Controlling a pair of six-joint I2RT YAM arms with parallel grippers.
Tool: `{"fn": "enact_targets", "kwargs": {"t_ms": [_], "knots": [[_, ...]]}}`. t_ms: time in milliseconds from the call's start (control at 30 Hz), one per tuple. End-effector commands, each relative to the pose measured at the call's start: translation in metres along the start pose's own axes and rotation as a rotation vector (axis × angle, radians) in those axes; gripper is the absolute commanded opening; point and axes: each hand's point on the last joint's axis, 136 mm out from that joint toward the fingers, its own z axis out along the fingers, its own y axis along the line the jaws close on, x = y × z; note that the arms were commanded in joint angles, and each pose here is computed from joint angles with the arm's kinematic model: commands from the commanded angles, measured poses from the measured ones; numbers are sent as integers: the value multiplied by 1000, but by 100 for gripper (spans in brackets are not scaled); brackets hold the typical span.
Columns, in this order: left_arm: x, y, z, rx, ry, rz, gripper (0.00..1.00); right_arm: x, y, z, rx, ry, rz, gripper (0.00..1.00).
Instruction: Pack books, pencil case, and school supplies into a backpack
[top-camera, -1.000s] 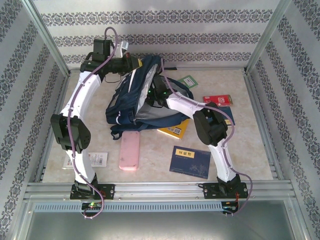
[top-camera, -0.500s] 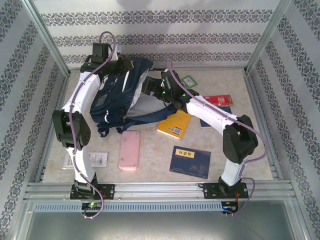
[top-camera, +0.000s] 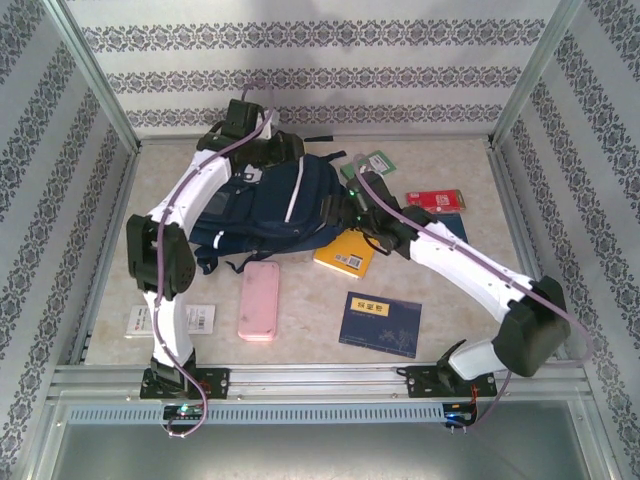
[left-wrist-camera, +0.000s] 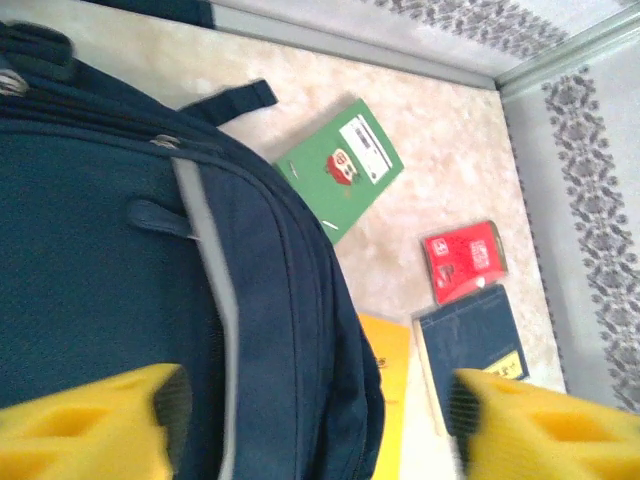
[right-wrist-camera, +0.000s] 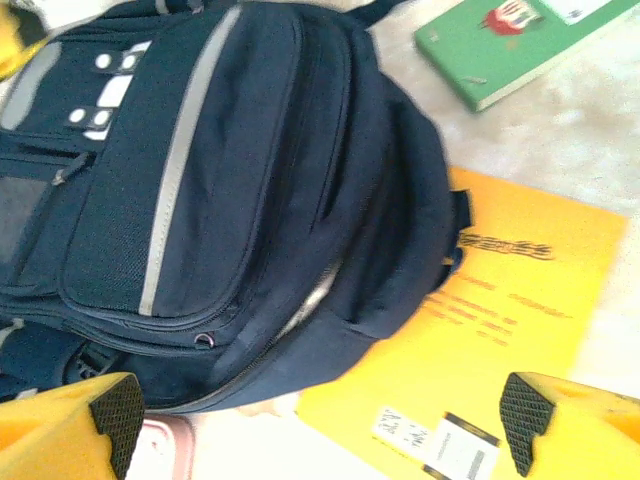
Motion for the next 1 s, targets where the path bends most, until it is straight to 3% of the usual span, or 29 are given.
{"fn": "enact_targets", "kwargs": {"t_ms": [0, 133, 300, 367, 600, 767, 967], "knots": [[-3, -1, -68, -110, -110, -1, 100, 6, -25, -29, 88, -40, -78, 94], [44, -1, -99, -170, -48, 13, 100, 30, -32, -46, 40, -3, -93, 98], [119, 38, -123, -336, -7, -86, 100, 65, -30, -55, 16, 59, -140, 98], [157, 53, -129, -378, 59, -123, 100, 75, -31, -59, 11, 74, -154, 98], [261, 91, -122, -566, 257, 42, 100, 96, -40, -63, -10, 109, -136, 98], [290, 109, -103, -596, 307, 10, 100, 105, -44, -61, -16, 127, -131, 98], [297, 109, -76, -585, 330, -1, 100, 113, -49, -58, -5, 142, -134, 98]]}}
